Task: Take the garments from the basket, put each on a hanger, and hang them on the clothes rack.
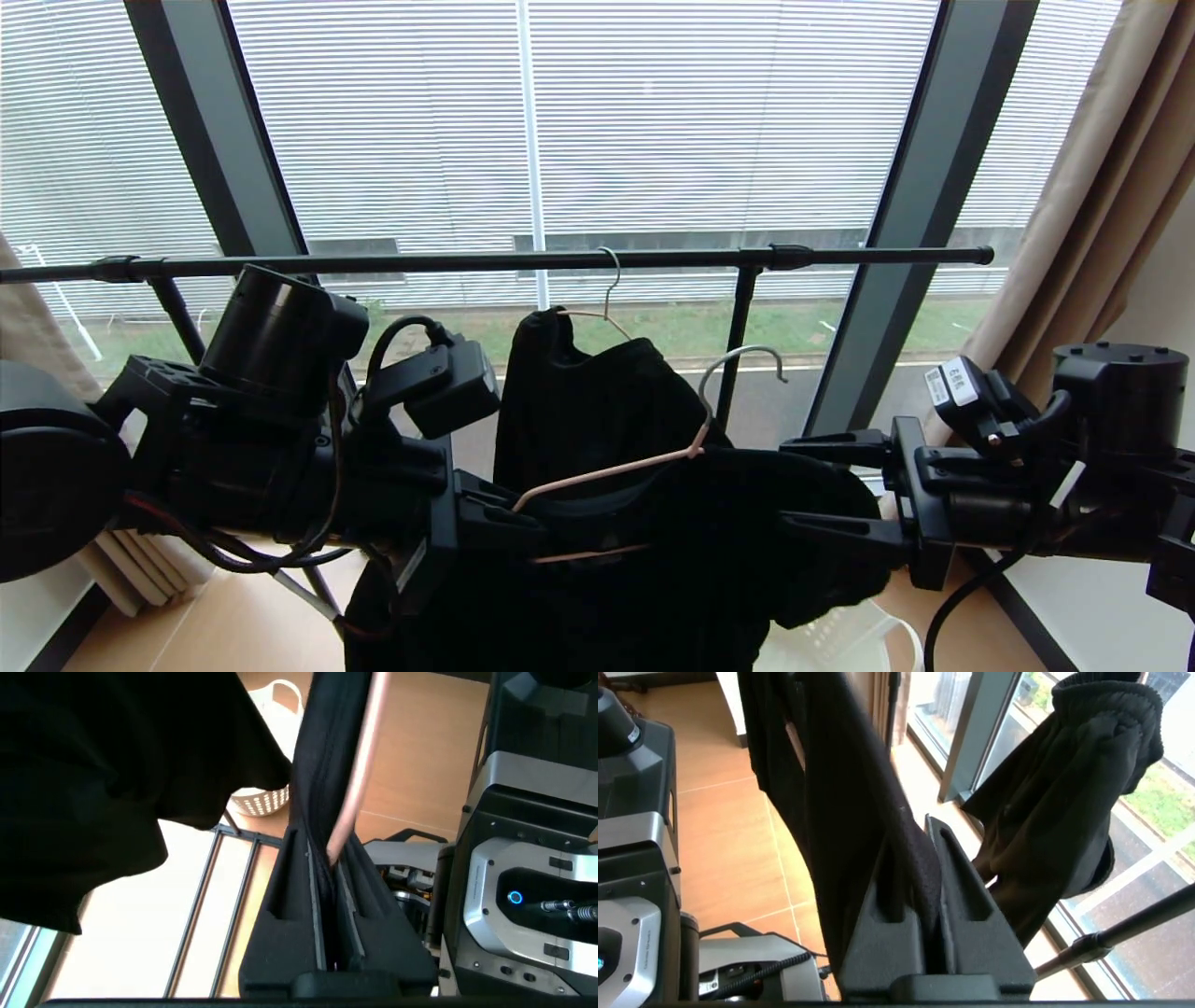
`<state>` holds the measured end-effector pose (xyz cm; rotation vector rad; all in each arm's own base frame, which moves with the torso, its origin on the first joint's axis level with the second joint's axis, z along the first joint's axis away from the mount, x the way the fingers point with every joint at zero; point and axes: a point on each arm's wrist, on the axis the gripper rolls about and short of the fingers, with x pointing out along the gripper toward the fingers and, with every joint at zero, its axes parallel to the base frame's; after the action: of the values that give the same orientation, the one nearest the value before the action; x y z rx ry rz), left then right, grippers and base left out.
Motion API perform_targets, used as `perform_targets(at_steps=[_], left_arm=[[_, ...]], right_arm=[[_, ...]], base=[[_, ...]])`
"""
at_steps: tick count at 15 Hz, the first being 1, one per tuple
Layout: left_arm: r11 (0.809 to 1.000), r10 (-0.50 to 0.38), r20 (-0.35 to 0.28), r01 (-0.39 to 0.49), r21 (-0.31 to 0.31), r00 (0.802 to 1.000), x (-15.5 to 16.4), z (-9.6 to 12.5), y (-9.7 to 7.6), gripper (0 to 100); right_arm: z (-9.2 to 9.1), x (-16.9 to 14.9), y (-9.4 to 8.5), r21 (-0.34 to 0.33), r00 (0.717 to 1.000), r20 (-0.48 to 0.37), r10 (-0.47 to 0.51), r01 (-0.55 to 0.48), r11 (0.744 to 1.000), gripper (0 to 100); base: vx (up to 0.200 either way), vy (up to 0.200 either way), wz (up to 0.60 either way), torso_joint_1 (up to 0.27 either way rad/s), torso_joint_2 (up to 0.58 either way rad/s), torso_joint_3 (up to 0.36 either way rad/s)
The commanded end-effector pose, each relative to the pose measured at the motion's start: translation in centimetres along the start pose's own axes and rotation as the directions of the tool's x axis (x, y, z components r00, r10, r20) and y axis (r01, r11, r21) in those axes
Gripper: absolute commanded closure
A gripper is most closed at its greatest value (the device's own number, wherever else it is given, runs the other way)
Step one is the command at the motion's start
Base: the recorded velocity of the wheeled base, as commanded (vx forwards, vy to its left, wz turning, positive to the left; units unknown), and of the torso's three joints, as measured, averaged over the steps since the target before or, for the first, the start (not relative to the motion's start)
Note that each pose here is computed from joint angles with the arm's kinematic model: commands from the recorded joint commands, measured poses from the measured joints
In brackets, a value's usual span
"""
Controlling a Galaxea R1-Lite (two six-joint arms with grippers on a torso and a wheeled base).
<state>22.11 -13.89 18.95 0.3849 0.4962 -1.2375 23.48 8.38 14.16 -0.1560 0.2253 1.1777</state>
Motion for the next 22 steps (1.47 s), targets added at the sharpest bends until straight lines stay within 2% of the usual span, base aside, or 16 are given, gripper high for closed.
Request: perform_targets(at_steps=[1, 3, 5, 7, 11, 12, 15, 17, 18, 22], left_arm=[[1.0, 0.015, 0.017, -0.015, 0.008, 1.0, -1.0, 0.0, -0.4, 100], [0.999, 0.037, 0.031, -0.037, 0.002, 0.999, -2.0, 0.0, -0.7, 100], [0.997, 0.073, 0.049, -0.072, -0.017, 0.996, -3.4, -0.3, -1.0, 100], [0.996, 0.082, 0.054, -0.08, -0.04, 0.995, -3.9, -0.5, -1.3, 100], [0.995, 0.088, 0.065, -0.084, -0.05, 0.994, -4.4, -0.5, -1.7, 100], [0.995, 0.09, 0.065, -0.087, -0.052, 0.994, -4.5, -0.5, -1.7, 100], [0.995, 0.091, 0.064, -0.088, -0.053, 0.994, -4.5, -0.6, -1.7, 100], [0.995, 0.092, 0.065, -0.088, -0.053, 0.994, -4.5, -0.5, -1.6, 100], [0.995, 0.092, 0.065, -0.088, -0.053, 0.994, -4.5, -0.5, -1.6, 100], [0.995, 0.091, 0.066, -0.088, -0.051, 0.994, -4.5, -0.5, -1.7, 100]], right_arm=[[-0.1, -0.5, -0.3, 0.001, 1.0, 0.002, -0.022, 0.022, 1.0, 0], [-0.1, -1.3, -0.9, 0.001, 0.999, 0.017, -0.037, 0.037, 0.999, 0], [0.3, -2.7, -1.4, -0.031, 0.997, 0.057, -0.059, 0.061, 0.998, 0], [-0.1, -3.7, -2.3, -0.059, 0.993, 0.059, -0.104, 0.108, 0.992, 0], [-2.2, -4.1, -3.8, -0.162, 0.99, 0.017, -0.14, 0.14, 0.977, 0], [-3.2, -3.8, -4.3, -0.188, 0.99, -0.006, -0.139, 0.135, 0.973, 0], [-4.6, -3.3, -4.9, -0.192, 0.991, -0.034, -0.129, 0.121, 0.974, 0], [-4.7, -3.2, -5.0, -0.189, 0.991, -0.037, -0.128, 0.119, 0.975, 0], [-4.8, -3.2, -5.1, -0.188, 0.991, -0.038, -0.127, 0.118, 0.975, 100], [-5.1, -3.1, -5.2, -0.182, 0.991, -0.043, -0.125, 0.115, 0.977, 100]], base=[[0.0, 0.0, 0.0, 0.0, 0.0, 0.0], [0.0, 0.0, 0.0, 0.0, 0.0, 0.0], [0.0, 0.0, 0.0, 0.0, 0.0, 0.0], [0.0, 0.0, 0.0, 0.0, 0.0, 0.0], [0.0, 0.0, 0.0, 0.0, 0.0, 0.0], [0.0, 0.0, 0.0, 0.0, 0.0, 0.0], [0.0, 0.0, 0.0, 0.0, 0.0, 0.0], [0.0, 0.0, 0.0, 0.0, 0.0, 0.0], [0.0, 0.0, 0.0, 0.0, 0.0, 0.0], [0.0, 0.0, 0.0, 0.0, 0.0, 0.0]])
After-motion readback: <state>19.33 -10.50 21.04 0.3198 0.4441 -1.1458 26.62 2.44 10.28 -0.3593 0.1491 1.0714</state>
